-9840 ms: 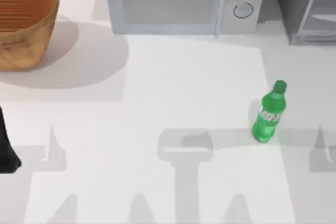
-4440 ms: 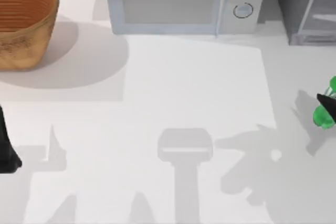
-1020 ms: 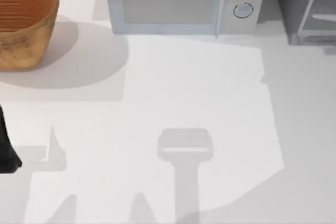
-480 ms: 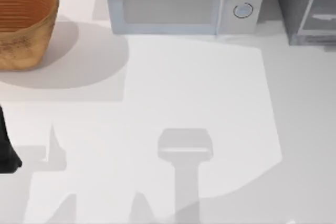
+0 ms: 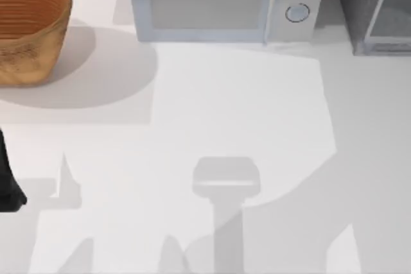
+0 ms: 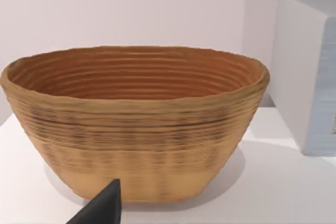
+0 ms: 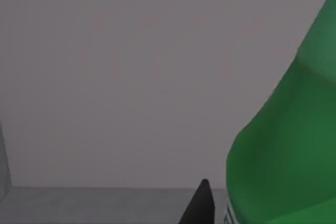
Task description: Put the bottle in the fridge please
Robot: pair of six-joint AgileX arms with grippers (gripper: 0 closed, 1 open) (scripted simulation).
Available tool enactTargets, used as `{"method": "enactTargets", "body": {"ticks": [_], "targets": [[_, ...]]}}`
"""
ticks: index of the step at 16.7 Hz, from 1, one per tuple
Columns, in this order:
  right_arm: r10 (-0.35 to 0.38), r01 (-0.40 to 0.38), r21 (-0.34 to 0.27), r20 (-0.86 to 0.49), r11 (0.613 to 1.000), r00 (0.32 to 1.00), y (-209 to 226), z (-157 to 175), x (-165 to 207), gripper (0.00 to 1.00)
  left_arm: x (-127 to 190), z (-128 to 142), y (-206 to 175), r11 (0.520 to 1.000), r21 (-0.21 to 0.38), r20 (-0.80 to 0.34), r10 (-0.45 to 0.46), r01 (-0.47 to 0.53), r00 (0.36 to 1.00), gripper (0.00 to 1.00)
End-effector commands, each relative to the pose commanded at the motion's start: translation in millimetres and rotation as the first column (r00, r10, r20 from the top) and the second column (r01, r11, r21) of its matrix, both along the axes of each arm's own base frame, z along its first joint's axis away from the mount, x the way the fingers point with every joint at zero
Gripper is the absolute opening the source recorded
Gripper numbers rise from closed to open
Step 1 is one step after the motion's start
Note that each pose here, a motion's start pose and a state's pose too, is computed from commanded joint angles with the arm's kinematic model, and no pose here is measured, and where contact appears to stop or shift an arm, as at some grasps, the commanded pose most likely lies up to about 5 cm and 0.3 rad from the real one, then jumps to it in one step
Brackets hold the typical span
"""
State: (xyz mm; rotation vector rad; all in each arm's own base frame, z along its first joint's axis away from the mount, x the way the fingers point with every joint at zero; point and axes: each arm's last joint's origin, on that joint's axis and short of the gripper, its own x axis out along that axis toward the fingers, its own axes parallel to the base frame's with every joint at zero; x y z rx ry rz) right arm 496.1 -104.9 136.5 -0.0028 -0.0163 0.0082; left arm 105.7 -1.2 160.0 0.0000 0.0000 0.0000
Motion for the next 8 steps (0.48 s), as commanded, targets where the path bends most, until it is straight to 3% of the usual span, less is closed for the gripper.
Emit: {"method": "enactTargets", "body": {"ticks": [6, 8], "targets": [[-0.004, 0.004, 0.007, -0.025, 1.0, 1.0, 1.9, -7.7, 8.3, 0.01, 0.0, 0.0, 0.0, 1.0, 0.0, 0.0, 0.0, 0.0, 1.0, 1.0], [-0.004, 0.004, 0.007, -0.025, 1.0, 1.0, 1.9, -7.7, 8.3, 0.16, 0.0, 0.0, 0.0, 1.0, 0.0, 0.0, 0.0, 0.0, 1.0, 1.0]]}}
